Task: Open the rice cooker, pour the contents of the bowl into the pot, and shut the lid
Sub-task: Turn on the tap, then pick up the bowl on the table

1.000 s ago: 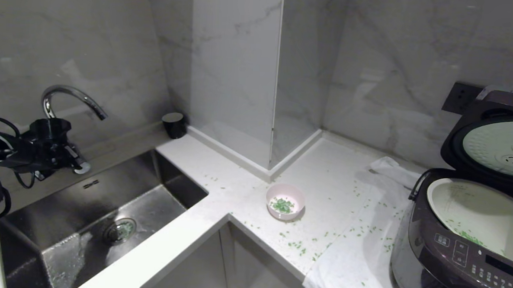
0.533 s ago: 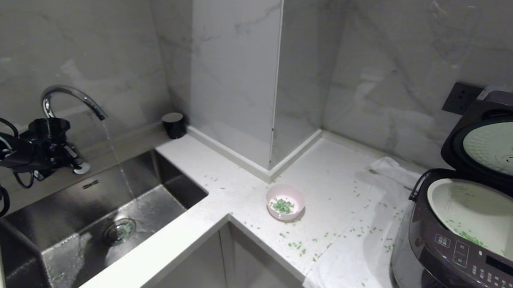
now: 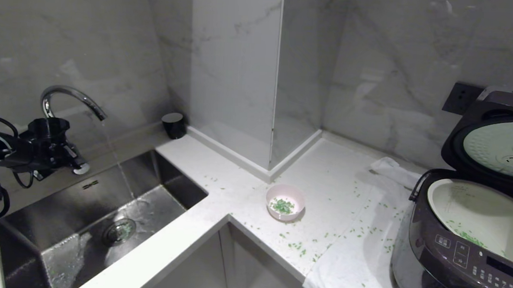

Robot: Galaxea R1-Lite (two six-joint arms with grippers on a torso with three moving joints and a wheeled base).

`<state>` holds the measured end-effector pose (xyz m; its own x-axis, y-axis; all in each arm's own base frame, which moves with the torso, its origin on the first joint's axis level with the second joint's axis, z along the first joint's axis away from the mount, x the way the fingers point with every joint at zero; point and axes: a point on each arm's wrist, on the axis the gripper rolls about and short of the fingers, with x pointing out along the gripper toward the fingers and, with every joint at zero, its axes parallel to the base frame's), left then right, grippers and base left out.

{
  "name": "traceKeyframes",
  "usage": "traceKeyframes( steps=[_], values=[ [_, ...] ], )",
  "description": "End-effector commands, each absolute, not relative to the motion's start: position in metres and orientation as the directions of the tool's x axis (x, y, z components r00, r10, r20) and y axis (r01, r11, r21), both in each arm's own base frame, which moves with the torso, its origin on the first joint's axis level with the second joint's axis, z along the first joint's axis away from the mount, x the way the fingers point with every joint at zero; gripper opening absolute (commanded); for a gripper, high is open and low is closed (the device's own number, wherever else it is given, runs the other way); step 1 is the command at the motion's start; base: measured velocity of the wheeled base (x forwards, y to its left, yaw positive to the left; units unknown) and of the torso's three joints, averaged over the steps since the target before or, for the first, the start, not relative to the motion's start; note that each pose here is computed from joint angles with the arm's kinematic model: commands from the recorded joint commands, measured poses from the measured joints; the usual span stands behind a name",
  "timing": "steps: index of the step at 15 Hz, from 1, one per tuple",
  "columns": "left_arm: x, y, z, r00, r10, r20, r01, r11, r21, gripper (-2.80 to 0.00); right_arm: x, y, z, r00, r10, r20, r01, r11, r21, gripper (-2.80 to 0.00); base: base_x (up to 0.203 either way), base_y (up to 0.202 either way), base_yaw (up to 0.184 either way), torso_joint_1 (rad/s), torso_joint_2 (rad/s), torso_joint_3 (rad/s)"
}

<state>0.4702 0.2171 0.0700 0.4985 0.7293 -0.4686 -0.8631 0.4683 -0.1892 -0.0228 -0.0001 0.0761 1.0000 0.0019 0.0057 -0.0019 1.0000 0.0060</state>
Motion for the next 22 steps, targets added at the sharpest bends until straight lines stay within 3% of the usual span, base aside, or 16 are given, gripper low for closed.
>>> traceKeyframes(
  steps=[1, 9, 12, 17, 22],
  values=[
    [0.471, 0.215, 0.075, 0.504, 0.731, -0.46, -0.861, 0.469, -0.198, 0.0, -0.023, 0.0, 0.076, 1.0, 0.002, 0.005, -0.002, 1.0, 0.006, -2.8, 0.0, 0.0, 0.0, 0.0, 0.0, 0.0],
    [0.461, 0.205, 0.096, 0.519, 0.721, -0.459, -0.853, 0.473, -0.222, 0.0, -0.023, 0.0, 0.076, 1.0, 0.002, 0.005, -0.002, 1.0, 0.006, -2.8, 0.0, 0.0, 0.0, 0.0, 0.0, 0.0],
    [0.435, 0.18, 0.101, 0.535, 0.646, -0.545, -0.833, 0.512, -0.21, 0.0, -0.023, 0.0, 0.076, 1.0, 0.003, 0.005, -0.003, 1.0, 0.006, -2.8, 0.0, 0.0, 0.0, 0.0, 0.0, 0.0],
    [0.37, 0.125, 0.112, 0.615, 0.39, -0.685, -0.685, 0.695, -0.219, 0.0, -0.023, 0.0, 0.076, 1.0, 0.003, 0.005, -0.003, 1.0, 0.006, -2.8, 0.0, 0.0, 0.0, 0.0, 0.0, 0.0],
    [0.329, 0.033, 0.139, 0.721, 0.058, -0.69, -0.306, 0.921, -0.242, 0.0, -0.023, 0.0, 0.076, 1.0, 0.002, 0.005, -0.002, 1.0, 0.006, -2.8, 0.0, 0.0, 0.0, 0.0, 0.0, 0.0]
  ],
)
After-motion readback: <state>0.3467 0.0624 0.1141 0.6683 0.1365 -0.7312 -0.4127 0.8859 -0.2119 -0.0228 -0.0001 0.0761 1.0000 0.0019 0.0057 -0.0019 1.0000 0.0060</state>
